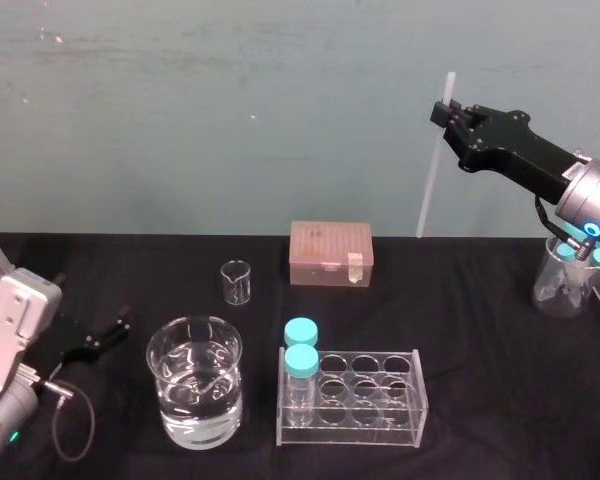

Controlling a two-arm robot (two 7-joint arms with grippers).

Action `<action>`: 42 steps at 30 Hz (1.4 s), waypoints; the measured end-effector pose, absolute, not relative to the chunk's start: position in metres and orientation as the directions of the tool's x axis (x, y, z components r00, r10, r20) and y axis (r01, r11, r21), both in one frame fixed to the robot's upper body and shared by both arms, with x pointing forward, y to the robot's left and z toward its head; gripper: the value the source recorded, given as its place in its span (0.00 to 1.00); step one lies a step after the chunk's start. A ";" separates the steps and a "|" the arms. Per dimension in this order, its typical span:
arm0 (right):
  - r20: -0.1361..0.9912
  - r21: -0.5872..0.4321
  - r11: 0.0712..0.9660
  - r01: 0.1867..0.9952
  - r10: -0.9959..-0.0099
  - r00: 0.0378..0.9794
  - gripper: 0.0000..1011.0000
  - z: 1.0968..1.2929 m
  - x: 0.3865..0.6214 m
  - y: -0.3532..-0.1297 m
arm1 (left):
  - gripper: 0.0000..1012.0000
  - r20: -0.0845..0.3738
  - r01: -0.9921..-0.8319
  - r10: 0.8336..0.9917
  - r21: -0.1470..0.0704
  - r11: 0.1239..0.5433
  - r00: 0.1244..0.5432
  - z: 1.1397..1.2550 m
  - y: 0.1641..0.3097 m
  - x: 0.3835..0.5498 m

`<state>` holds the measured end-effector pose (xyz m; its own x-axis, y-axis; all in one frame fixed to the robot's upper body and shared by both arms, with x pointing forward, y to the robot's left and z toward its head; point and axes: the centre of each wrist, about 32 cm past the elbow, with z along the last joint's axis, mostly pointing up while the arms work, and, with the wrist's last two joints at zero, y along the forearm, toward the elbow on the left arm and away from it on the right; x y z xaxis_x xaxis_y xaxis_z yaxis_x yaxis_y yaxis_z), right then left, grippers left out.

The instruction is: Pick up the stirring rod with one hand, then place it down.

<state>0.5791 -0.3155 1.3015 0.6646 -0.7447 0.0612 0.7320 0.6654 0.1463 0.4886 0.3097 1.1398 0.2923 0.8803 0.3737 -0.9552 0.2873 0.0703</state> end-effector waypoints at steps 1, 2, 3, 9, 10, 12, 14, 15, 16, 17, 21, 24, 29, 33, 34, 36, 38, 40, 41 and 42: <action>0.061 0.146 0.665 0.732 -0.745 0.665 0.07 1.302 0.579 -0.316 | 0.99 0.374 -0.955 0.880 0.070 0.287 0.292 1.140 0.310 0.489; 0.061 0.146 0.665 0.732 -0.745 0.665 0.07 1.302 0.579 -0.316 | 0.99 0.374 -0.955 0.880 0.070 0.287 0.292 1.140 0.310 0.489; 0.061 0.146 0.665 0.732 -0.745 0.665 0.07 1.302 0.579 -0.316 | 0.99 0.374 -0.955 0.880 0.070 0.287 0.292 1.140 0.310 0.489; 0.061 0.146 0.665 0.732 -0.745 0.665 0.07 1.302 0.579 -0.316 | 0.99 0.374 -0.955 0.880 0.070 0.287 0.292 1.140 0.310 0.489; 0.061 0.146 0.665 0.732 -0.745 0.665 0.07 1.302 0.579 -0.316 | 0.99 0.374 -0.955 0.880 0.070 0.287 0.292 1.140 0.310 0.489; 0.061 0.146 0.665 0.732 -0.745 0.665 0.07 1.302 0.579 -0.316 | 0.99 0.374 -0.955 0.880 0.070 0.287 0.292 1.140 0.310 0.489; 0.061 0.146 0.665 0.732 -0.745 0.665 0.07 1.302 0.579 -0.316 | 0.99 0.374 -0.955 0.880 0.070 0.287 0.292 1.140 0.310 0.489; 0.061 0.146 0.665 0.732 -0.745 0.665 0.07 1.302 0.579 -0.316 | 0.99 0.374 -0.955 0.880 0.070 0.287 0.292 1.140 0.310 0.489; 0.061 0.146 0.665 0.732 -0.745 0.665 0.07 1.302 0.579 -0.316 | 0.99 0.374 -0.955 0.880 0.070 0.287 0.292 1.140 0.310 0.489; 0.061 0.146 0.665 0.732 -0.745 0.665 0.07 1.302 0.579 -0.316 | 0.99 0.374 -0.955 0.880 0.070 0.287 0.292 1.140 0.310 0.489; 0.061 0.146 0.665 0.732 -0.745 0.665 0.07 1.302 0.579 -0.316 | 0.99 0.374 -0.955 0.880 0.070 0.287 0.292 1.140 0.310 0.489; 0.061 0.146 0.665 0.732 -0.745 0.665 0.07 1.302 0.579 -0.316 | 0.99 0.374 -0.955 0.880 0.070 0.287 0.292 1.140 0.310 0.489; 0.070 0.155 0.672 0.724 -0.738 0.671 0.07 1.306 0.578 -0.315 | 0.99 0.374 -0.955 0.880 0.070 0.287 0.292 1.140 0.310 0.489; 0.078 0.178 0.689 0.702 -0.721 0.688 0.07 1.315 0.565 -0.320 | 0.99 0.374 -0.955 0.880 0.070 0.287 0.292 1.140 0.310 0.489; 0.078 0.181 0.694 0.697 -0.717 0.693 0.07 1.316 0.562 -0.321 | 0.99 0.374 -0.955 0.880 0.070 0.287 0.292 1.140 0.310 0.489; 0.077 0.189 0.707 0.682 -0.703 0.707 0.07 1.320 0.553 -0.325 | 0.99 0.374 -0.955 0.880 0.070 0.287 0.292 1.140 0.310 0.489; 0.076 0.191 0.714 0.673 -0.694 0.716 0.07 1.322 0.546 -0.327 | 0.99 0.374 -0.955 0.880 0.070 0.287 0.292 1.140 0.310 0.489; 0.071 0.189 0.726 0.661 -0.682 0.728 0.07 1.324 0.536 -0.330 | 0.99 0.374 -0.955 0.880 0.070 0.287 0.292 1.140 0.310 0.489; 0.070 0.188 0.731 0.656 -0.677 0.733 0.07 1.325 0.533 -0.331 | 0.99 0.374 -0.955 0.880 0.070 0.287 0.292 1.140 0.310 0.489; 0.064 0.183 0.740 0.647 -0.665 0.744 0.07 1.324 0.526 -0.334 | 0.99 0.374 -0.955 0.880 0.070 0.287 0.292 1.140 0.310 0.489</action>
<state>0.5256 -0.3335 1.3243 0.7437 -0.6655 0.0638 0.6468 0.7404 0.1831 0.4886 0.3097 1.1398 0.2923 0.8803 0.3737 -0.9553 0.2873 0.0703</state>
